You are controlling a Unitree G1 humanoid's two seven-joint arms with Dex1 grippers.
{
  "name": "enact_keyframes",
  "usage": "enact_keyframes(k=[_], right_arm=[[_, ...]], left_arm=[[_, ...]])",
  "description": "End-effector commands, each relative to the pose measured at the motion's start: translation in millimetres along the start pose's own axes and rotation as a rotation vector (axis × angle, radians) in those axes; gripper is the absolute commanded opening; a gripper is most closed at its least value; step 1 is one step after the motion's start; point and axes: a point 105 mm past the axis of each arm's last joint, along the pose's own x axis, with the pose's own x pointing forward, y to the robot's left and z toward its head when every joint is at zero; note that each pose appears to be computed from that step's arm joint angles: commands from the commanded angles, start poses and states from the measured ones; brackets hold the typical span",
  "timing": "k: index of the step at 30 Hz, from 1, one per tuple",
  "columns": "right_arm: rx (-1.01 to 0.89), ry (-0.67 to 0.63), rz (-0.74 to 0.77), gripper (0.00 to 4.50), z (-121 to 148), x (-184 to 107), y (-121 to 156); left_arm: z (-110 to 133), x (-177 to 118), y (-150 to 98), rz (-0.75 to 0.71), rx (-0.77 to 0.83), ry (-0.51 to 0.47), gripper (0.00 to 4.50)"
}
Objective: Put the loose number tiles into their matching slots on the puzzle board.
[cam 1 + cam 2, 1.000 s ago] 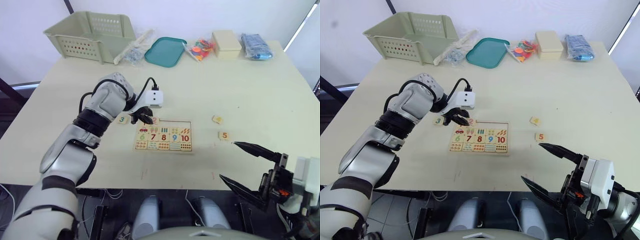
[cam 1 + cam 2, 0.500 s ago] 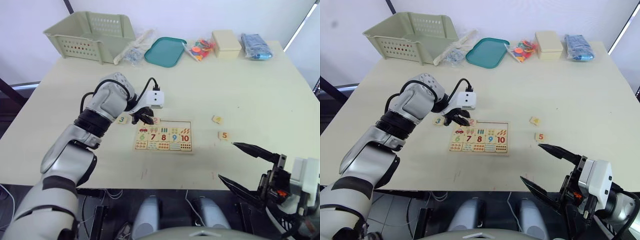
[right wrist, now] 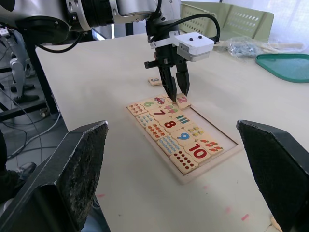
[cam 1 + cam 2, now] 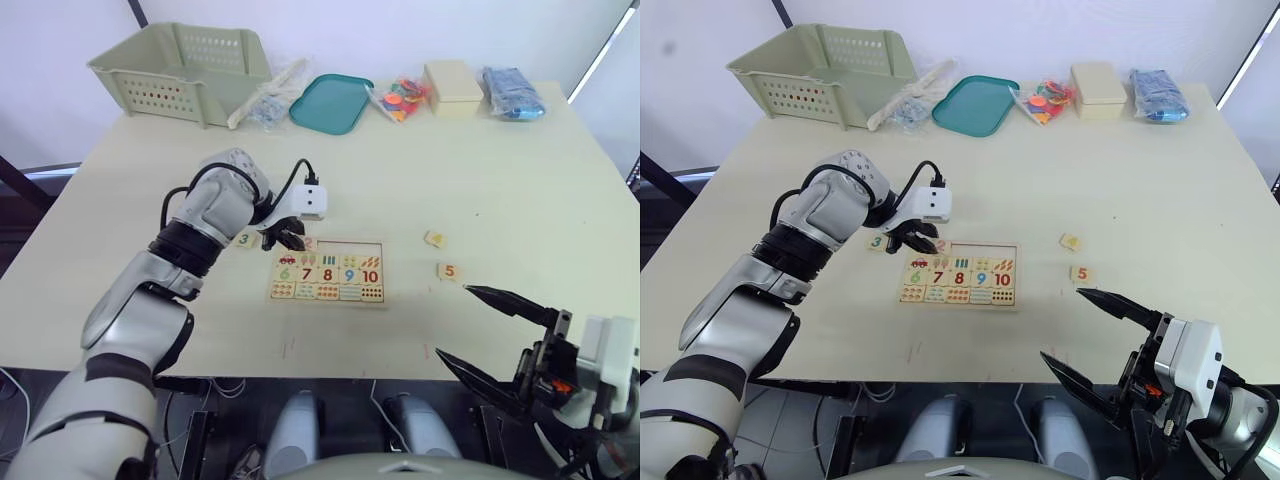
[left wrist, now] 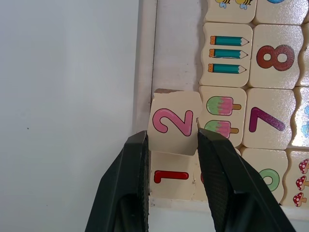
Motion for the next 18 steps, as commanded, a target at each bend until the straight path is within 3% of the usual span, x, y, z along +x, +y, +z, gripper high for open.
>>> enact_keyframes(k=[1,18], right_arm=[[-0.035,-0.037,0.015,4.5,10.6,1.7,6.5],[-0.029,-0.037,0.007,4.5,8.7,1.6,7.5]], left_arm=[[2.5,-2.5,1.7,0.014,0.025,0.009,1.06],[2.8,0.5,-0.8,0.004,0.047,0.02,1.06]])
